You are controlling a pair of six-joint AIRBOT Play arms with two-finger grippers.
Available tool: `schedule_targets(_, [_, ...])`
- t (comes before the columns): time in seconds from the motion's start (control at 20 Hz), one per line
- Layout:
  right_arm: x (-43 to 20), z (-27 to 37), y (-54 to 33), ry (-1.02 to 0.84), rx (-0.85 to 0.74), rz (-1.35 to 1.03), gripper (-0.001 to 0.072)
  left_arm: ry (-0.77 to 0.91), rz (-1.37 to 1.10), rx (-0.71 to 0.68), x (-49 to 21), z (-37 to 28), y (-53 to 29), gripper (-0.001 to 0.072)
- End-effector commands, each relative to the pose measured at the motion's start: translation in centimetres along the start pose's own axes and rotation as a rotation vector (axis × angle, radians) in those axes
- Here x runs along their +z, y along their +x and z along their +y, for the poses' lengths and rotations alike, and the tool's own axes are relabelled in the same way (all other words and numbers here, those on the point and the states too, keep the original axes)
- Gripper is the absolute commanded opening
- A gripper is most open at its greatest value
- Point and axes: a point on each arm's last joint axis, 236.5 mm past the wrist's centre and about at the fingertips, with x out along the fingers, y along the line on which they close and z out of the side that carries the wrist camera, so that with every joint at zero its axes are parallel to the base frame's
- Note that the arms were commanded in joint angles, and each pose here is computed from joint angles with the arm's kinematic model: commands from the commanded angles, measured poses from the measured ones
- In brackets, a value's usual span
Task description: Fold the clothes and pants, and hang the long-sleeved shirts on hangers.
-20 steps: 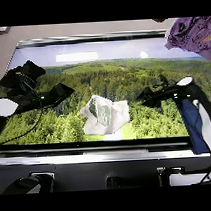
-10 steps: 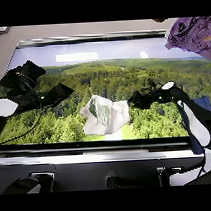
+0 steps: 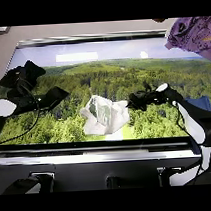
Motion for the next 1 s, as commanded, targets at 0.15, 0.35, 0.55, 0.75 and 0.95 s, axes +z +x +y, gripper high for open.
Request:
schedule_targets(0.15, [-0.7,1.8,-2.1,-0.044,0.000,-0.004,0.0033,-0.085,0.142,0.135,-4.0,10.0,4.7,0.0671])
schedule_targets(0.35, [-1.6,2.0,-2.6,-0.008,-0.010,0.024,0.0033,-0.120,0.199,0.060,-5.8,10.2,10.4,0.0659])
schedule_targets(0.55, [-2.2,1.9,-2.6,0.017,-0.014,0.049,0.0033,-0.151,0.240,-0.002,-7.5,9.5,13.7,0.0639])
schedule_targets(0.75, [-2.4,2.0,-2.7,0.039,-0.014,0.057,0.0033,-0.135,0.271,-0.004,-8.2,9.2,15.1,0.0640])
schedule_targets(0.95, [-3.1,2.0,-2.7,0.039,-0.012,0.085,0.0033,-0.148,0.261,-0.014,-7.4,8.5,16.2,0.0578])
